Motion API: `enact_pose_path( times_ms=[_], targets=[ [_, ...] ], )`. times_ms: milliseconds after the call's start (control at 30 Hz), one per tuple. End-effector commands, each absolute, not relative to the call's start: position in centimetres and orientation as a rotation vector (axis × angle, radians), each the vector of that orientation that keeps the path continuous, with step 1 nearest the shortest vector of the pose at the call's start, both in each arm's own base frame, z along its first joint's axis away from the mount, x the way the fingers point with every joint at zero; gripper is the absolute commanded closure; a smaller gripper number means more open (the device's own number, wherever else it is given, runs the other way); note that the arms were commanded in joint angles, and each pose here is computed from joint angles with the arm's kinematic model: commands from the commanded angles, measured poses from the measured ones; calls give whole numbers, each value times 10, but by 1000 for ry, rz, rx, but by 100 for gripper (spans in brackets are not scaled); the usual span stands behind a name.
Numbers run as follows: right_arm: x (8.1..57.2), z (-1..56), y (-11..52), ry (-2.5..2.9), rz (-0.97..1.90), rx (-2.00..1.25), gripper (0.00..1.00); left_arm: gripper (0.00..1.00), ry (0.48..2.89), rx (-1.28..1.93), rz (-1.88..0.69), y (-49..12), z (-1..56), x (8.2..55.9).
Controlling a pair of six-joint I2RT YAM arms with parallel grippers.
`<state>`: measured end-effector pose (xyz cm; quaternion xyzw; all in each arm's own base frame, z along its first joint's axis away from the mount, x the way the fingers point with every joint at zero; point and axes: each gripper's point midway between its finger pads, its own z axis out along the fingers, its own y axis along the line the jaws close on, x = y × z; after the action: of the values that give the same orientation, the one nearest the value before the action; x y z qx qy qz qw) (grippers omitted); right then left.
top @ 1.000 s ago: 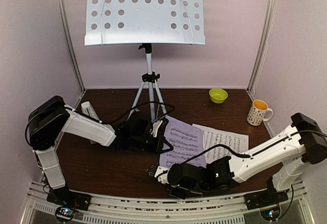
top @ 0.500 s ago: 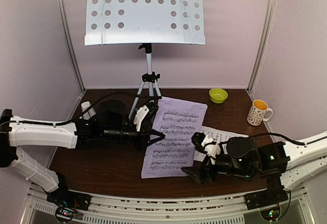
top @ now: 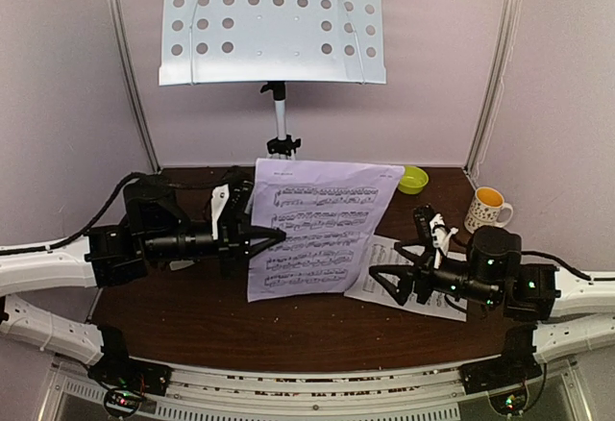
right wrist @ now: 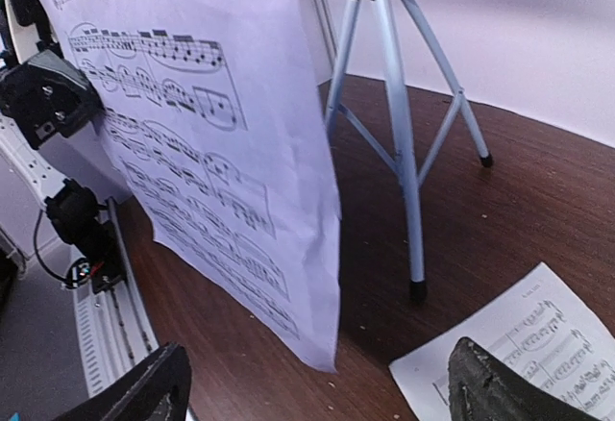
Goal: Set up the instrument practice props
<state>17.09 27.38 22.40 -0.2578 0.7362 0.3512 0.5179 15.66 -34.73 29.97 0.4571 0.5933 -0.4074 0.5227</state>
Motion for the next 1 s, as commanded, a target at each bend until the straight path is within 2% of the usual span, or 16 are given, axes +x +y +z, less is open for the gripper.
enact_pose_path(
  times_ms=[0, 67, 100, 200, 300, 333, 400, 433, 600, 667, 733, 967],
  targets=[
    [157, 284, 305, 1596, 1018, -707, 8, 100, 1262, 1101, -1065, -355, 343, 145],
    [154, 298, 311, 1563, 1042, -737, 14, 100, 1249, 1104, -1085, -357, 350, 143],
    [152, 305, 313, 1547, 1050, -749, 21, 100, 1245, 1100, -1090, -357, 353, 143],
    [152, 325, 312, 1523, 1050, -752, 53, 100, 1233, 1083, -1090, -355, 364, 143],
    [152, 341, 306, 1509, 1043, -731, 95, 100, 1241, 1059, -1084, -355, 369, 147],
    [153, 346, 304, 1505, 1038, -719, 100, 100, 1245, 1045, -1083, -355, 371, 149],
    [154, 357, 297, 1493, 1032, -689, 100, 100, 1275, 1003, -1071, -357, 374, 158],
    [155, 362, 293, 1488, 1026, -666, 100, 96, 1290, 976, -1056, -356, 375, 163],
    [173, 379, 257, 1520, 869, -521, 100, 40, 1437, 726, -891, -342, 359, 212],
    [183, 383, 240, 1547, 771, -465, 100, 31, 1506, 618, -815, -333, 340, 234],
    [190, 382, 225, 1577, 677, -428, 100, 27, 1555, 526, -758, -327, 320, 251],
    [198, 384, 191, 1595, 559, -343, 100, 27, 1667, 431, -755, -359, 263, 286]
  ],
)
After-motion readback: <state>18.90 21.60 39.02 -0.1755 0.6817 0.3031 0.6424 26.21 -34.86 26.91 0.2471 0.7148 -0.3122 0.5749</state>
